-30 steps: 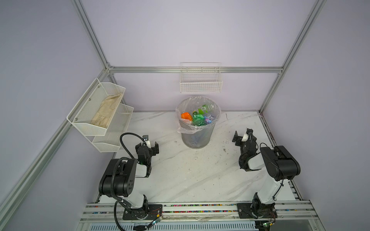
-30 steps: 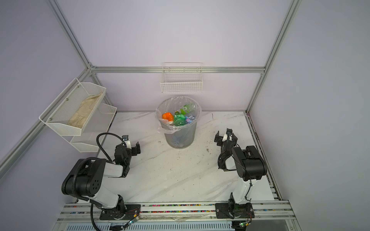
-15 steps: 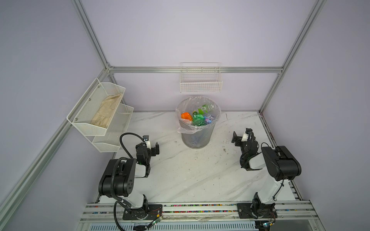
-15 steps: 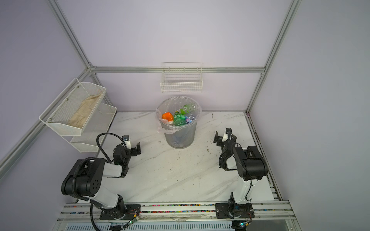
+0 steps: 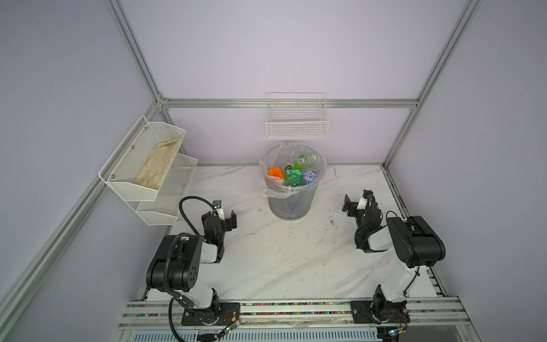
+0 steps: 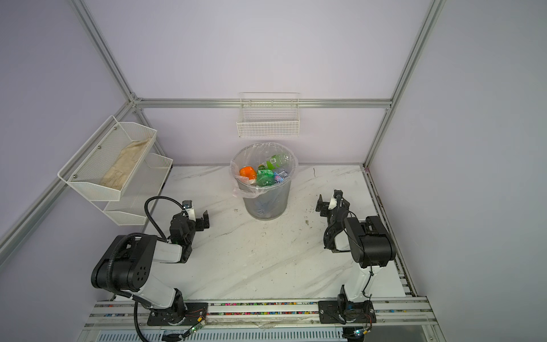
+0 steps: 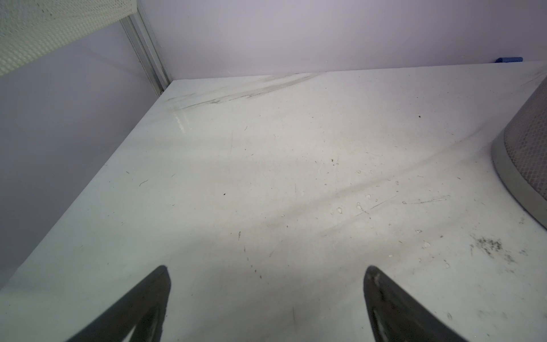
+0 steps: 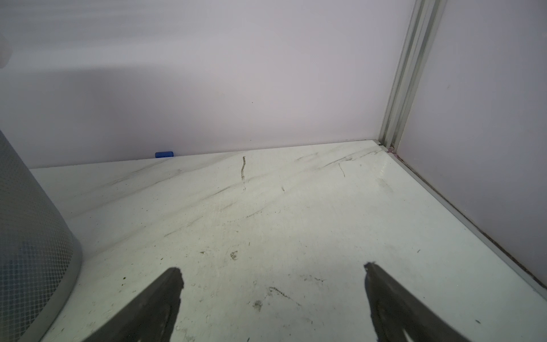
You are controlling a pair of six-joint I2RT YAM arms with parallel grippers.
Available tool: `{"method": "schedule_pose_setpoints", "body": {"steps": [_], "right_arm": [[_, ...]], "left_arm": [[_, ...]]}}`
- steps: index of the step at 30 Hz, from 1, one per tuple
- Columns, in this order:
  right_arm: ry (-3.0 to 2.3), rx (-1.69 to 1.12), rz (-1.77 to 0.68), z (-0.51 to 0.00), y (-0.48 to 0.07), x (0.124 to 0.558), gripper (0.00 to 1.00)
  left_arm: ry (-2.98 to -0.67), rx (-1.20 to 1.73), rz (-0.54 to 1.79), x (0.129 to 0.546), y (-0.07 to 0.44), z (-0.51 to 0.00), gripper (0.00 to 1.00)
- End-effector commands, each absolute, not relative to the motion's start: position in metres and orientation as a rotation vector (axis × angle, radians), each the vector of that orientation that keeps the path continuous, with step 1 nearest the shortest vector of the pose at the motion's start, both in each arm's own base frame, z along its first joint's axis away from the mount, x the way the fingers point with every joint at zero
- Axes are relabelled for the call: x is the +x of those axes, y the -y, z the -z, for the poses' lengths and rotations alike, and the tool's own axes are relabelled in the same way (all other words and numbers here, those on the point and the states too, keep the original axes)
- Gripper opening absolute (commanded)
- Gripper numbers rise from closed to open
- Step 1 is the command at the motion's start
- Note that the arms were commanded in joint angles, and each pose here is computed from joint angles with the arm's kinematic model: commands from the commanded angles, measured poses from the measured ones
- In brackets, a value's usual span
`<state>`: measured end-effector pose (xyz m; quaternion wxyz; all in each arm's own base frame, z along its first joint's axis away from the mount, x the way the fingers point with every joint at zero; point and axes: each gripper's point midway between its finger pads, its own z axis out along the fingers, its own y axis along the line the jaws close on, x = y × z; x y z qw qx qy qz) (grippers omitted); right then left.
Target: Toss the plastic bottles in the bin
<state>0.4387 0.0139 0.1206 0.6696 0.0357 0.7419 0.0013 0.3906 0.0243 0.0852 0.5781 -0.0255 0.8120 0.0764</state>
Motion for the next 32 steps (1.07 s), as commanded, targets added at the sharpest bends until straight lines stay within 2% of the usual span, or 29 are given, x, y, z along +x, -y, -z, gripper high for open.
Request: {"method": "schedule_pose_setpoints", "body": {"steps": [1,32], "right_arm": [[-1.634,0.073,0.007,-0.1344,-0.0119,0.4405,0.97],[-1.638,0.072,0.005,-0.1332,-0.0127,0.4404,0.97]], "left_arm": [[-1.81,-0.075,-0.19,0.4017,-0.026,-0.1133,1.0],[-1.818,-0.081,-0.175,0.4038,-0.0285,-0.1114,1.0]]}}
